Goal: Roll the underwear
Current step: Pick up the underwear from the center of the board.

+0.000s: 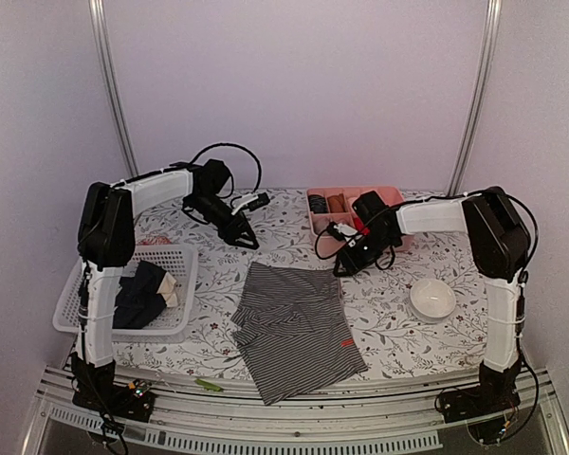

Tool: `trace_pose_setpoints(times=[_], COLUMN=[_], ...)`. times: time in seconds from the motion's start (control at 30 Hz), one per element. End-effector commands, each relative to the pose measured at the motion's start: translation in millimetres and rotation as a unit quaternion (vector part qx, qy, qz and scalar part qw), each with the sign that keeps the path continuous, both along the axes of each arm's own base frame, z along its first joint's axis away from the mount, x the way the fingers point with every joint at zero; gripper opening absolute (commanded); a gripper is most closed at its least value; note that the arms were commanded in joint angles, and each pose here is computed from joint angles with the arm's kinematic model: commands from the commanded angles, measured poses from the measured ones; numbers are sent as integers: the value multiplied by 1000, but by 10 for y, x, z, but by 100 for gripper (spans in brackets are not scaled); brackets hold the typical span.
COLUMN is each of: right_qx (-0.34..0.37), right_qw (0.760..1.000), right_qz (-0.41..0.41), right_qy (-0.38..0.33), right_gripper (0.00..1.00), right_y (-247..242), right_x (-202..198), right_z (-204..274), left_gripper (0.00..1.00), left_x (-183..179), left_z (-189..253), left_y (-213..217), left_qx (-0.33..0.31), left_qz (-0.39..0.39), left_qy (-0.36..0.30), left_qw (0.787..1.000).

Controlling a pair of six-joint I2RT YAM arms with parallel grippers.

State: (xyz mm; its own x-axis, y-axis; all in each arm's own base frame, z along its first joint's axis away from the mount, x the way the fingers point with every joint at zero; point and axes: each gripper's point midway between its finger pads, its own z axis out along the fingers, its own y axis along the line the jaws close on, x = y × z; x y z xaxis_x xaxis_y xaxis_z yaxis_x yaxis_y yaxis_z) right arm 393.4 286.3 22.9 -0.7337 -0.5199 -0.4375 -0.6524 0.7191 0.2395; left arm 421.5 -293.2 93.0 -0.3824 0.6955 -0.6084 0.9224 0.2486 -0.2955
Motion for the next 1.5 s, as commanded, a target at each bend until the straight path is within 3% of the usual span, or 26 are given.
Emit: trace_pose_setpoints(times=[0.0,0.27,0.67,0.77,0.97,1.13,1.37,1.47], right_qx=[33,53,59,58,55,54,62,75], right_qw=[999,996,995,995,996,996,994,990], right_qz=[40,73,83,80,71,63,27,10], right_qy=[-9,-7,11,8,-5,-14,-86,-121], right_gripper=[43,39,0,0,0,0,0,0], right_y=[135,269,296,288,259,240,235,184], right_x=[68,114,54,57,82,100,385,559], right_z=[23,-15,-87,-52,84,187,647,911], left_gripper=[54,54,53,52,38,1,0,0], left_x=[23,156,81,-45,-203,-204,602,720], left_z=[12,-243,-658,-732,-798,-760,-395,-126], left_y=[25,173,108,11,-59,-68,48,-4], left_qx=[-5,37,80,80,63,46,19,4], left_qz=[-4,19,13,-3,-12,-13,57,45], left_qy=[3,25,61,77,120,129,29,-19], left_qw=[1000,999,995,994,991,991,998,999])
